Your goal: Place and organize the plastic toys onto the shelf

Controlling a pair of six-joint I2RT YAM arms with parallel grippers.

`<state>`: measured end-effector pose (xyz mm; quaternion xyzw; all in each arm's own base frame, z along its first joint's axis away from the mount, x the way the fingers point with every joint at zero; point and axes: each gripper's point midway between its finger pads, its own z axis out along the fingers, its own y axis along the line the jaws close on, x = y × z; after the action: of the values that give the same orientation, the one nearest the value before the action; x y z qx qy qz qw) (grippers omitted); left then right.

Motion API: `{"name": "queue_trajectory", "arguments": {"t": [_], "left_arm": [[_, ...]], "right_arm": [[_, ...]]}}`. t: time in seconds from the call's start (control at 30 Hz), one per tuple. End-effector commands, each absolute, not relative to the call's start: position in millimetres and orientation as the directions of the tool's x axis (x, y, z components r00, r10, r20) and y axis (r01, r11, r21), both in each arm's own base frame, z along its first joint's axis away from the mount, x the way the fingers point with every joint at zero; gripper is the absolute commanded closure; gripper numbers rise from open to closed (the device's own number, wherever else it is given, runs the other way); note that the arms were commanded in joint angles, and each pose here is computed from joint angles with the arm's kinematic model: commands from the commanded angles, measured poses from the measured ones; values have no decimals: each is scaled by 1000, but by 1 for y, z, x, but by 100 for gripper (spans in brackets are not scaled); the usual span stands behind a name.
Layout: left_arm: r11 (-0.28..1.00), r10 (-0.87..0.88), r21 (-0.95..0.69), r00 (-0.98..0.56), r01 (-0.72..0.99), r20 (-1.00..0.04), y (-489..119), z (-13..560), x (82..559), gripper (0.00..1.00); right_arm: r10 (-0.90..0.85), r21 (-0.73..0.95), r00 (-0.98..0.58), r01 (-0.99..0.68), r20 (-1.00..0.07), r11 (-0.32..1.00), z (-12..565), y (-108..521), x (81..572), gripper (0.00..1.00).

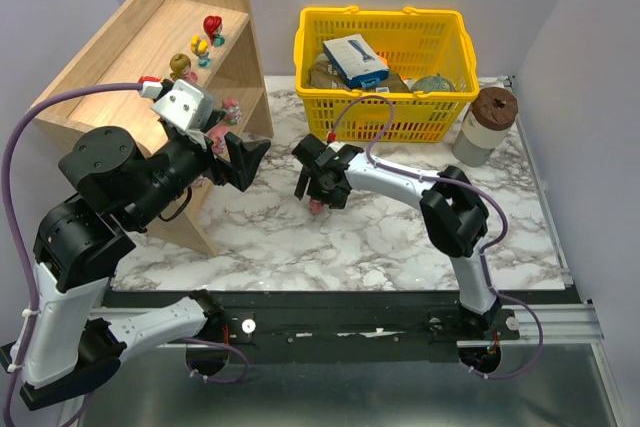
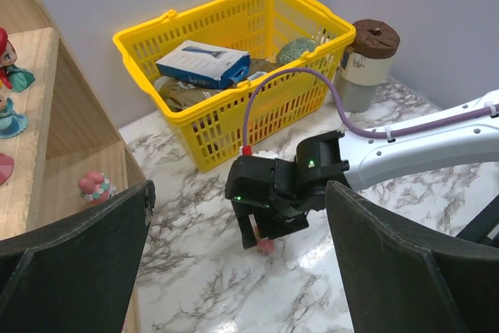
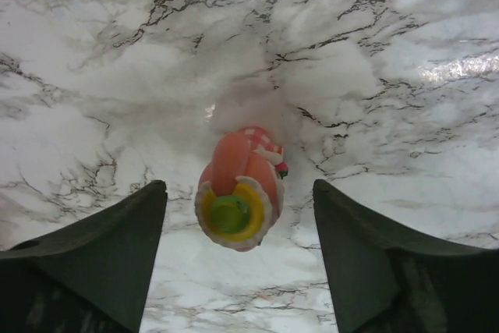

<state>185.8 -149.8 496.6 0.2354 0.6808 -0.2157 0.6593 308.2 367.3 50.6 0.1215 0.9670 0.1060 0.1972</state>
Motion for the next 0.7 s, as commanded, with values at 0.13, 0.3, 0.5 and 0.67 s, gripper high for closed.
{"name": "queue_trajectory", "arguments": {"t": [0.13,0.3,0.5,0.67], "left_arm": [[817,33,31,7,576,-999,-144,505,189,1],[817,34,36,15,576,-999,-142,507,187,1],[815,36,39,16,578,-999,-143,508,188,1],[813,49,37,-6,581,-999,-148,505,192,1]], "right_arm": [[99,318,-825,-101,-557,943,113,376,327,3],[-101,246,-681,-394,-725,885,114,359,320,1],[-387,68,-374,-786,-843,614,117,368,296,2],[-435,40,-276,-877,-857,478,106,381,295,3]]}}
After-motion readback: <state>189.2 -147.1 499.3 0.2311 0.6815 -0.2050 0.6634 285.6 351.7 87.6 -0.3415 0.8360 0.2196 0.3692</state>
